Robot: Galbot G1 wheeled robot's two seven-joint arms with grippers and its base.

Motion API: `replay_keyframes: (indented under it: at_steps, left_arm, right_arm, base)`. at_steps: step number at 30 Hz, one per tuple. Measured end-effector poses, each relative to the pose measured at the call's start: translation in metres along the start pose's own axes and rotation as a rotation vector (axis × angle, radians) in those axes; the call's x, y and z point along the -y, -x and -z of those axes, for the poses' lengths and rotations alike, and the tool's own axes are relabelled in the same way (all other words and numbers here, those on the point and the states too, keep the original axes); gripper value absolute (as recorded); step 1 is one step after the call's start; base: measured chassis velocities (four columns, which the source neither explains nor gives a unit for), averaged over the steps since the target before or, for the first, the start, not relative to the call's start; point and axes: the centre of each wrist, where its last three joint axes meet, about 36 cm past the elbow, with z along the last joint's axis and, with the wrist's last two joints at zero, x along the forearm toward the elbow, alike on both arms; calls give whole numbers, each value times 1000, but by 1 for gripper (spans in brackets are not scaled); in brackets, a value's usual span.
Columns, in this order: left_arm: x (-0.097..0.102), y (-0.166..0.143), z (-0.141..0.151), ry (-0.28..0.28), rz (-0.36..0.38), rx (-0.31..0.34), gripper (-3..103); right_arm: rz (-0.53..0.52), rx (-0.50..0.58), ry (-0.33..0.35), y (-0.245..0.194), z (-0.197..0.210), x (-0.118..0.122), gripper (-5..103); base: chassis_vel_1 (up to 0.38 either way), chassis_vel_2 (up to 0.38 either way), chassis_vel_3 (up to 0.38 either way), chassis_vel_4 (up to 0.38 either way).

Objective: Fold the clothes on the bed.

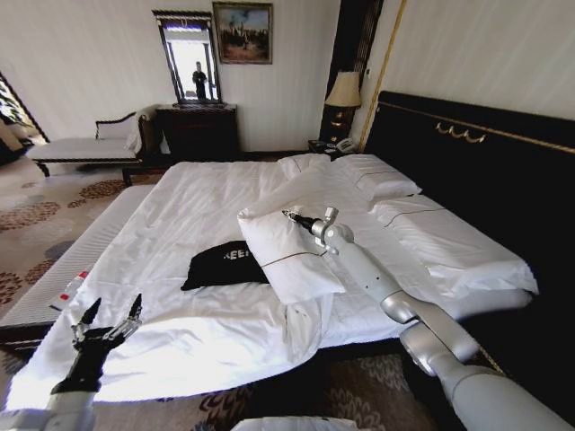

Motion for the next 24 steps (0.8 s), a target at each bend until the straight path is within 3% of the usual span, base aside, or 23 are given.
replay_keyframes:
  at_steps: [3, 5, 7, 11, 15, 19, 21, 22, 24]
  left_arm:
    - [1, 0, 1, 1, -1, 2, 100]
    - [1, 0, 1, 1, 0, 1, 100]
    - [1, 0, 1, 1, -1, 2, 100]
    - [1, 0, 2, 2, -1, 4, 100]
    - [0, 0, 4, -1, 2, 13, 100]
    - [-1, 1, 5, -3, 1, 17, 100]
    - [-1, 2, 5, -9, -1, 23, 100]
    - [-1, 2, 5, -9, -1, 23, 100]
    - [2, 5, 4, -19, -11, 26, 100]
  right_arm:
    - [17, 9, -4, -5, -1, 3, 21]
    - [19, 15, -4, -7, -1, 4, 21]
    - [24, 31, -2, -11, -2, 7, 11]
    - [41, 68, 14, -23, 1, 8, 2]
    - [96, 181, 82, -67, 2, 10, 0]
    - [100, 251, 102, -96, 7, 11, 0]
    - [77, 383, 112, -148, 20, 19, 0]
    - [77, 383, 112, -148, 20, 19, 0]
    - [42, 490, 103, -191, 27, 28, 0]
  base:
    - [0, 0, 0, 0]
    - [0, 0, 0, 0]
    - [0, 0, 0, 0]
    - [0, 0, 0, 0]
    - [0, 0, 0, 0]
    - [0, 0, 0, 0]
    - [0, 0, 0, 0]
    - [0, 0, 0, 0]
    - [0, 0, 0, 0]
